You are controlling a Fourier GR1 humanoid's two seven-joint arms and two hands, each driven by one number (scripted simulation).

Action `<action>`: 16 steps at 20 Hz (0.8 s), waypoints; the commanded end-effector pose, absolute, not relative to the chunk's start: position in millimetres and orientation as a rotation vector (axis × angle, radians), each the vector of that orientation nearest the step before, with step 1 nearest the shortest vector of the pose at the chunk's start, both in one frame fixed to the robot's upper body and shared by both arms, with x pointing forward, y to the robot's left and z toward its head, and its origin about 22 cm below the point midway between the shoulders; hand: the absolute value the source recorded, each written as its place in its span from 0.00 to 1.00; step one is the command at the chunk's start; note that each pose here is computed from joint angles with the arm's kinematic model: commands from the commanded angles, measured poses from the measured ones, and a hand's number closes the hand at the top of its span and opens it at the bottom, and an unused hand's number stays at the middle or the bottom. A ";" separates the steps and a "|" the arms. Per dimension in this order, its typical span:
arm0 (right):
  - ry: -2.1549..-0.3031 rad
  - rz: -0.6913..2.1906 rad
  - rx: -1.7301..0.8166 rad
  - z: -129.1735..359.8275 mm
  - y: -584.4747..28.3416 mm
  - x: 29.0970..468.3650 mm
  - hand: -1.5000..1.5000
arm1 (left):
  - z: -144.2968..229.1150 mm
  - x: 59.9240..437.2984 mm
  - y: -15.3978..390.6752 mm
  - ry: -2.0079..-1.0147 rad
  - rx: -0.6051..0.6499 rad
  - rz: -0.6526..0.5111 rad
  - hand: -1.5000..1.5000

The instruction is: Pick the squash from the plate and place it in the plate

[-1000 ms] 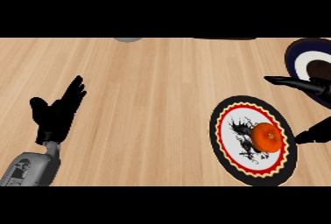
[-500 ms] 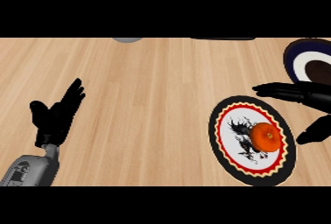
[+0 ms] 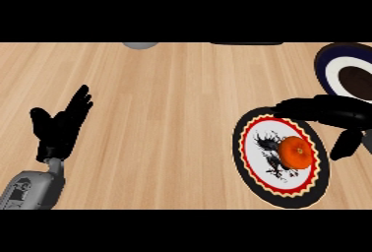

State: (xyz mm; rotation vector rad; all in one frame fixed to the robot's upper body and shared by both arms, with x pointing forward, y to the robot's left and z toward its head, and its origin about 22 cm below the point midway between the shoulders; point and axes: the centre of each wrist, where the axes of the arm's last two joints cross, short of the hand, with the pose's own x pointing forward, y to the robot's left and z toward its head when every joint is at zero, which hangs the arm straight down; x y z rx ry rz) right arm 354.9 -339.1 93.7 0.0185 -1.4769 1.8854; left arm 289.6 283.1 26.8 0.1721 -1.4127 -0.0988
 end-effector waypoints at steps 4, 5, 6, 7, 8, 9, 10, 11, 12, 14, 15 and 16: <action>-1.364 1.961 0.162 79.4 -319.6 359.9 0.00 | 25.0 281.3 282.4 -1.418 0.174 -0.086 0.50; -1.389 1.961 0.187 88.8 -316.1 357.3 0.00 | 27.4 283.4 284.8 -1.408 0.184 -0.089 0.50; -1.372 1.984 0.162 72.3 -319.2 355.4 0.00 | 7.4 275.4 293.5 -1.388 0.184 -0.090 0.50; -1.390 1.980 0.140 78.2 -300.3 359.6 0.00 | 22.8 279.8 284.3 -1.403 0.164 -0.095 0.50; -1.372 1.985 0.136 80.0 -310.5 363.9 0.00 | 23.0 295.0 286.0 -1.415 0.173 -0.087 0.50; -1.393 1.972 0.134 69.3 -308.9 364.4 0.00 | 42.5 300.0 285.7 -1.404 0.170 -0.113 0.50; -1.390 1.983 0.109 65.7 -310.8 360.5 0.00 | 38.7 294.1 281.3 -1.400 0.172 -0.085 0.50; -1.356 2.010 0.102 54.6 -301.8 351.9 0.00 | 18.8 291.1 284.9 -1.403 0.164 -0.097 0.50; -1.382 1.984 0.109 75.1 -308.6 363.5 0.00 | 25.6 275.1 272.9 -1.391 0.162 -0.090 0.50; -1.369 2.017 0.103 66.6 -310.2 361.5 0.00 | 5.5 285.4 279.1 -1.404 0.162 -0.098 0.50; -1.376 2.003 0.092 64.4 -300.7 369.0 0.00 | 13.4 283.0 288.6 -1.422 0.174 -0.087 0.50; -1.373 2.028 0.085 46.6 -291.2 363.8 0.00 | 17.4 282.6 302.9 -1.397 0.153 -0.090 0.50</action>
